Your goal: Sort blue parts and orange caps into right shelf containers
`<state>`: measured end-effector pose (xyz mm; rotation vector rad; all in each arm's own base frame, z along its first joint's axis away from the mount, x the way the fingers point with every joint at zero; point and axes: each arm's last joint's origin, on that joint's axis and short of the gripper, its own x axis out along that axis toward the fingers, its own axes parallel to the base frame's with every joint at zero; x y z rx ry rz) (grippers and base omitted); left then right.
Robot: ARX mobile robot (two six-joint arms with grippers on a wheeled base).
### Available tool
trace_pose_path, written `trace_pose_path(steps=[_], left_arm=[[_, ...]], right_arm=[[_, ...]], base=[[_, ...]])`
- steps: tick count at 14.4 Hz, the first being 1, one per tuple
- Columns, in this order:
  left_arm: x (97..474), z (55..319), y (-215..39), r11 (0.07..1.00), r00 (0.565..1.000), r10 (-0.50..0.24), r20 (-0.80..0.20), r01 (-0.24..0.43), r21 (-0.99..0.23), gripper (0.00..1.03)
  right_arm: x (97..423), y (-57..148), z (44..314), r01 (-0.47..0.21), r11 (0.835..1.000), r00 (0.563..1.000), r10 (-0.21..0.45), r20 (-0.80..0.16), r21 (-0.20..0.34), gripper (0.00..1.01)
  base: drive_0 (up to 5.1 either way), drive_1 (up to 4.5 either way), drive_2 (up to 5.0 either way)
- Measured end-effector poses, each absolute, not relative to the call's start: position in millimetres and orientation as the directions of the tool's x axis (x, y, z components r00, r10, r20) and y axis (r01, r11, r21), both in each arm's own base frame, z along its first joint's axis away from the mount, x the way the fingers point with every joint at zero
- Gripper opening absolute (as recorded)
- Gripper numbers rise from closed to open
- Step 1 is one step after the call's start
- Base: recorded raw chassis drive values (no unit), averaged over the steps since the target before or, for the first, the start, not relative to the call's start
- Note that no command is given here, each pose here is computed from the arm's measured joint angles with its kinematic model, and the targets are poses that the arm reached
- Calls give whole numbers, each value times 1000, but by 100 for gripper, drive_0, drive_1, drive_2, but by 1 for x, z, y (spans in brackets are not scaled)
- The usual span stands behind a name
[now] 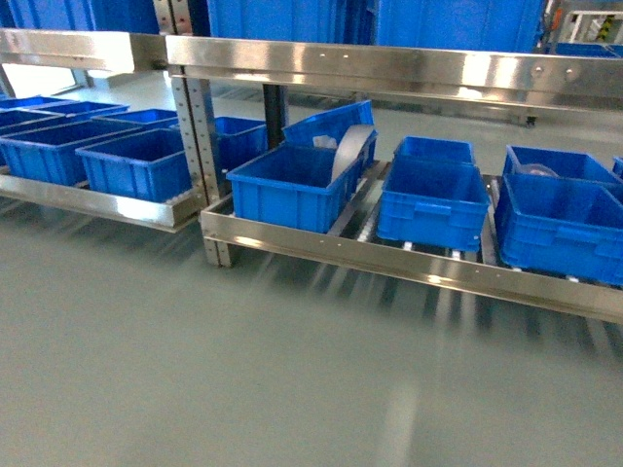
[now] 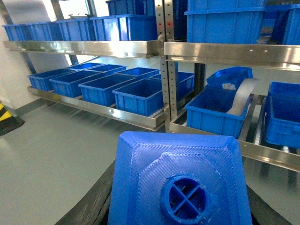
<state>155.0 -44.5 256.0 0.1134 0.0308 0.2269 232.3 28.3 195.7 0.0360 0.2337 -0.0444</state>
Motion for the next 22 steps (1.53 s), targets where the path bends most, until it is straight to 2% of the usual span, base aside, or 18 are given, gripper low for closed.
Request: trace_pose_path(steps=[15,22], left_arm=[[155,256,-45,969,975,221,-20,-218,118,44],[155,256,-45,968,974,224,-20,-220,118,44]], right_arm=[[232,28,196,56,998,971,-47,-233,29,42],[232,28,196,52,998,972,-44,-232,30,42]], base=[[-166,-166,-166],[0,0,0]])
